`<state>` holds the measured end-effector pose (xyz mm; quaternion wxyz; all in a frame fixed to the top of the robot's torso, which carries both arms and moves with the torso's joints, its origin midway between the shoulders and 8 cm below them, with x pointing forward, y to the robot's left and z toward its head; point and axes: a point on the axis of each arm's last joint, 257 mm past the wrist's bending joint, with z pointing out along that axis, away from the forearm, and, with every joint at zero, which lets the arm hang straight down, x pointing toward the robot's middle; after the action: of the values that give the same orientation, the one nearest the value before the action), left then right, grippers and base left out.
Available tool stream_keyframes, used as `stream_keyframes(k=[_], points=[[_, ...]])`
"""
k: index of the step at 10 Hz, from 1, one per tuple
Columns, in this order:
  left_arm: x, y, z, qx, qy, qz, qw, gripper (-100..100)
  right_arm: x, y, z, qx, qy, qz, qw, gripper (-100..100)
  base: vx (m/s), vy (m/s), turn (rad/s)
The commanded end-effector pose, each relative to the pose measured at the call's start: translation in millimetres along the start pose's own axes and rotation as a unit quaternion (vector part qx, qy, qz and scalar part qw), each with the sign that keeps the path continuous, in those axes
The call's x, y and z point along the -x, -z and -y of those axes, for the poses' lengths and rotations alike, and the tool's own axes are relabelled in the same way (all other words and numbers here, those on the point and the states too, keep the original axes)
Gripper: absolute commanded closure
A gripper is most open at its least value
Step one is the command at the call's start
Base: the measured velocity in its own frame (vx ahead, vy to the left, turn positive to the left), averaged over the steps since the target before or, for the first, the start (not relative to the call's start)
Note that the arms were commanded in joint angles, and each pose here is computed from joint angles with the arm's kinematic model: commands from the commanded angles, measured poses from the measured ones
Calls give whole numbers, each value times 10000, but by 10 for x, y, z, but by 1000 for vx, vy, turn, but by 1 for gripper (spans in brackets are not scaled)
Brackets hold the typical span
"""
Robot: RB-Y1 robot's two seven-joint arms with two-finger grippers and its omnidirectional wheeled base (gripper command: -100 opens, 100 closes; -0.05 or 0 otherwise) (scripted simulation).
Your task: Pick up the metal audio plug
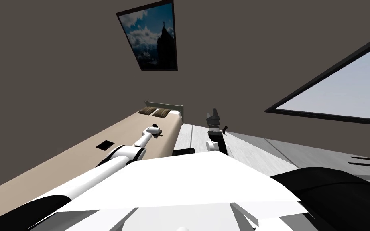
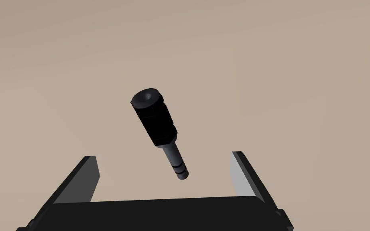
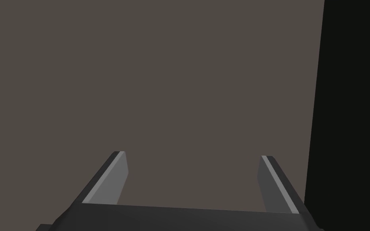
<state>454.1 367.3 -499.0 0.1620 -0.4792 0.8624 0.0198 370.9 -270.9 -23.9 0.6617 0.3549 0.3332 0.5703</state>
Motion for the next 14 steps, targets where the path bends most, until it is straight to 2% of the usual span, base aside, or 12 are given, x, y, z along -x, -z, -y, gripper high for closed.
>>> stream_keyframes(k=[1,4,5,6,7,10,11,12,14], points=[[-5,-6,-69,146,9,-67,9999,-100,0,0,0,0,0,0,10000,0,7,-15,-38],[1,0,-166,373,28,-171,9992,-100,0,0,0,0,0,0,10000,0,10,-20,-56],[5,-3,-149,329,25,-151,9993,-100,0,0,0,0,0,0,10000,0,4,-7,-7],[3,-2,-153,340,23,-156,9993,0,0,0,0,0,0,0,10000,0,0,0,0],[-70,-73,-219,344,47,-153,9993,-100,0,0,0,0,0,0,10000,0,30,15,-38],[-183,-175,-321,352,80,-152,9992,-100,0,0,0,0,1,0,10000,0,47,37,-28],[-174,-158,-306,359,75,-157,9992,-100,0,0,0,0,1,0,10000,0,15,13,-4],[-175,-163,-306,351,77,-152,9992,100,0,0,0,0,1,0,10000,0,0,0,0],[-172,-163,-314,358,86,-154,9992,100,0,0,0,0,0,0,10000,0,0,1,6]])
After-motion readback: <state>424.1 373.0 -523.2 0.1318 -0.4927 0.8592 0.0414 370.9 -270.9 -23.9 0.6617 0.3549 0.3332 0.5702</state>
